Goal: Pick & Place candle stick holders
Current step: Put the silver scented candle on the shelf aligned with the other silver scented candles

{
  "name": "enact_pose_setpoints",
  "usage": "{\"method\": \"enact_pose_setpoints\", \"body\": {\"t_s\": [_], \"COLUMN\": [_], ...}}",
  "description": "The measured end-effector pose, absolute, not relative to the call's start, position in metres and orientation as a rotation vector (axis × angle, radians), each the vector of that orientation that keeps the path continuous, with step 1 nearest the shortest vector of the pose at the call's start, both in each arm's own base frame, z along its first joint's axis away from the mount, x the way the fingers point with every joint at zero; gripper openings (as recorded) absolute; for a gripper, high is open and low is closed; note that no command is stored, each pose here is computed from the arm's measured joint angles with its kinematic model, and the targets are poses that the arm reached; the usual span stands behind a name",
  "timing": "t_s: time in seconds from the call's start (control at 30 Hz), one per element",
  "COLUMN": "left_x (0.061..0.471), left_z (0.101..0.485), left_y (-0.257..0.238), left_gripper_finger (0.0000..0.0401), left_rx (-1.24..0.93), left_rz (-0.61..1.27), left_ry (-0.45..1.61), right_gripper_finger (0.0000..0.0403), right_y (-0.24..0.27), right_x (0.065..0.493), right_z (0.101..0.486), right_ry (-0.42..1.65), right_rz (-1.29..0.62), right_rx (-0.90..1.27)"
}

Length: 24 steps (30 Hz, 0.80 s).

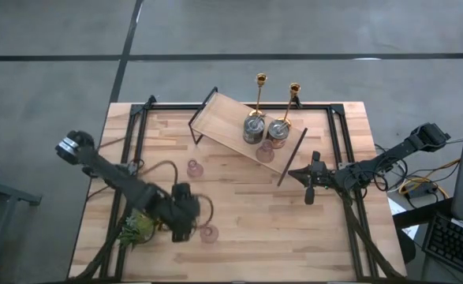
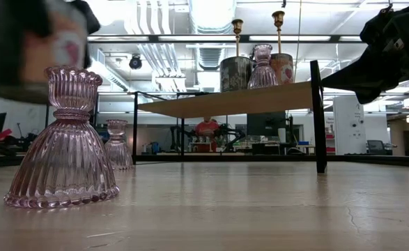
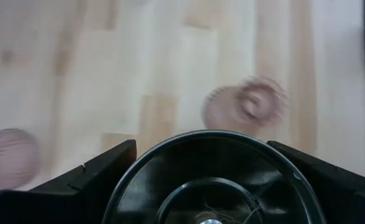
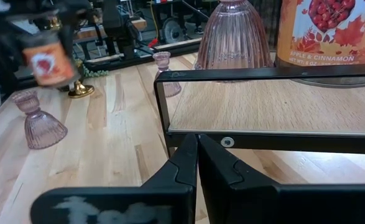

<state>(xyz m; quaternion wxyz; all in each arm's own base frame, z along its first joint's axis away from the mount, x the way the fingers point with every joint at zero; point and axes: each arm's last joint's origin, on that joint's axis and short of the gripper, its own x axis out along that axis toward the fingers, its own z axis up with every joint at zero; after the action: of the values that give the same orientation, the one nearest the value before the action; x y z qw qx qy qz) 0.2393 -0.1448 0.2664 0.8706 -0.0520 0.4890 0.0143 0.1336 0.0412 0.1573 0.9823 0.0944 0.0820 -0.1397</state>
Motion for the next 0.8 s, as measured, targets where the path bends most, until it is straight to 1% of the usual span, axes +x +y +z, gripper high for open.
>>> {"method": "enact_pose_setpoints", "body": {"t_s": [0.13, 0.33, 0.53, 0.7, 0.8], "left_x": [0.235, 0.236, 0.248, 0.252, 0.253], "left_z": [0.283, 0.305, 0.321, 0.334, 0.344], "left_y": [-0.117, -0.079, -0.035, 0.008, 0.035], "left_gripper_finger": [0.0346, 0.0346, 0.0346, 0.0346, 0.0346], "left_rx": [-0.129, -0.135, -0.18, -0.305, -0.352], "left_rz": [0.077, 0.156, 0.359, 0.535, 0.624], "left_ry": [0.995, 0.897, 0.812, 0.745, 0.656], "right_gripper_finger": [0.0008, 0.0008, 0.0008, 0.0008, 0.0008], "right_y": [0.041, 0.041, 0.041, 0.041, 0.041], "right_x": [0.134, 0.134, 0.134, 0.134, 0.134], "right_z": [0.157, 0.157, 0.157, 0.157, 0.157], "right_ry": [0.165, 0.165, 0.165, 0.165, 0.165], "right_rz": [-0.281, -0.281, -0.281, -0.281, -0.281], "right_rx": [0.19, 0.19, 0.19, 0.19, 0.19]}}
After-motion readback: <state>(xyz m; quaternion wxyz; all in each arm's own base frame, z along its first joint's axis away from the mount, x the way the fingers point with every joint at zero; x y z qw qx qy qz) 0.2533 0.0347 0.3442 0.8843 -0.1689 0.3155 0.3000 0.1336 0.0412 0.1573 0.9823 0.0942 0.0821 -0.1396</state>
